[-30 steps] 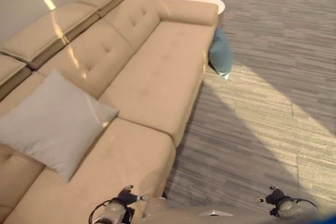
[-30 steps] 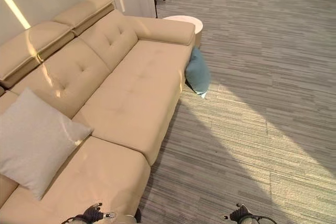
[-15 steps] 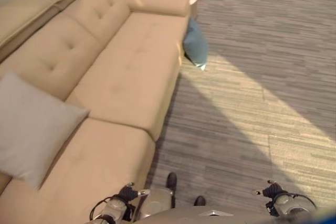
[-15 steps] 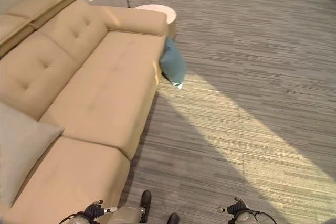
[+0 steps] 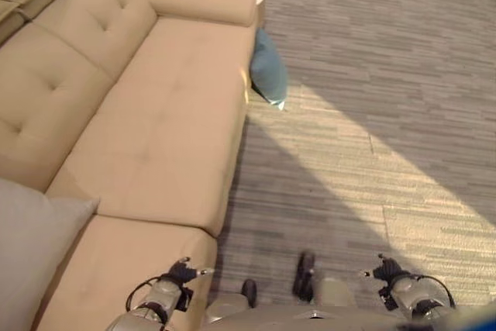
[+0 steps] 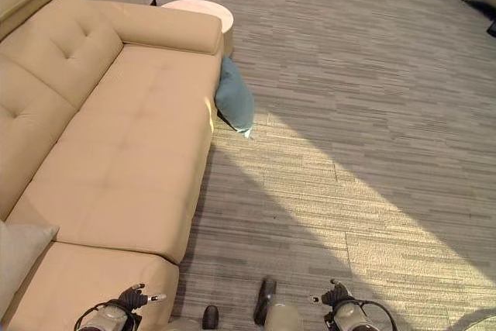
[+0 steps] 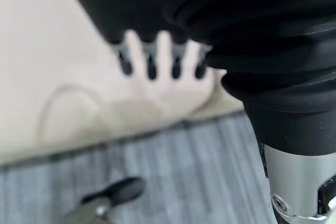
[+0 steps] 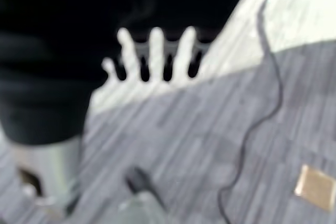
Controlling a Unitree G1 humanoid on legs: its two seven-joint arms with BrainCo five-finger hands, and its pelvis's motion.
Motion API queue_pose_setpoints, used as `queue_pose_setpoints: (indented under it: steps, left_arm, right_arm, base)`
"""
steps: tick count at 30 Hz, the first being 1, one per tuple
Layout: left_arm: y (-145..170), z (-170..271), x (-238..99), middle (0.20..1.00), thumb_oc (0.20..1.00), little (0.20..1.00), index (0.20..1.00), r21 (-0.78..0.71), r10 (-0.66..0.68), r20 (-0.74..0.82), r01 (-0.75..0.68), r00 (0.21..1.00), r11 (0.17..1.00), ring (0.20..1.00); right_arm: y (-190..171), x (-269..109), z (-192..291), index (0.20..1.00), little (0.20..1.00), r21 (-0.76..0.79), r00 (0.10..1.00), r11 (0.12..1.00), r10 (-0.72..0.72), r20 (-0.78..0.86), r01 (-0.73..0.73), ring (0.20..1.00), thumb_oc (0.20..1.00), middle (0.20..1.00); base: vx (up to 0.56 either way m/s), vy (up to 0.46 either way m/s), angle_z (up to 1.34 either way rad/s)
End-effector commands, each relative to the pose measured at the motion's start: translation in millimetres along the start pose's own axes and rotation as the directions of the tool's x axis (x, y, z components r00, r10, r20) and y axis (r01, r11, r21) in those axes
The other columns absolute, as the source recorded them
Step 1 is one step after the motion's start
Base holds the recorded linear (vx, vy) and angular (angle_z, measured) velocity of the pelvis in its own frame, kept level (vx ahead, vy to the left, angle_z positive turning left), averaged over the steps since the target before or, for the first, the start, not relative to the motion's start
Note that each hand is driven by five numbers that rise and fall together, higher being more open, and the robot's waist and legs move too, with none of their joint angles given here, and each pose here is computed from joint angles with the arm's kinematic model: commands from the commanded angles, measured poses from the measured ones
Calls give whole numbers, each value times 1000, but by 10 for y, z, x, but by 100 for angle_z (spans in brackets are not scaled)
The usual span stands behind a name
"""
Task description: Pick up all the scattered cushions and arrange them neatly on the sofa.
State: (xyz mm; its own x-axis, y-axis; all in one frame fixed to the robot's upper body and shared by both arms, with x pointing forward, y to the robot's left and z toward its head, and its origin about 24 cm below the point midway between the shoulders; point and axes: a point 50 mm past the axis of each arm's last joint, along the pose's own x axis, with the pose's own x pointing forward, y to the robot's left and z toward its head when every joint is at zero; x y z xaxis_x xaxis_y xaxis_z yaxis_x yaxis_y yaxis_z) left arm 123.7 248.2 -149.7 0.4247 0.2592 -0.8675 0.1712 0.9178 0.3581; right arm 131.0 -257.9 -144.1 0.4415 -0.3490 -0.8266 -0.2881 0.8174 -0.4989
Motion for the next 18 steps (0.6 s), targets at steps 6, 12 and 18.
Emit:
queue_pose_setpoints:
  steps: [6, 12, 18]
  left_arm:
    - [67, 2, -3, 1000, 1000, 1000, 1000, -54, 23, 19, -22, 1000, 998, 1000]
    - [43, 120, 8, 1000, 1000, 1000, 1000, -55, 16, 53, -13, 998, 998, 1000]
    - [-5, 47, 2, 1000, 1000, 1000, 1000, -31, 2, 26, -1, 1000, 1000, 1000]
  right_arm:
    - [-37, -14, -185, 1000, 1000, 46, 998, 999, -27, -61, 29, 1000, 1000, 1000]
    - [-176, 10, -118, 1000, 1000, 70, 997, 995, -69, -45, 72, 1000, 1000, 1000]
    - [-182, 5, -181, 1000, 1000, 54, 995, 996, -67, -68, 71, 1000, 1000, 1000]
  base:
    - [352, -270, 72]
    - [157, -100, -6]
    - [182, 88, -15]
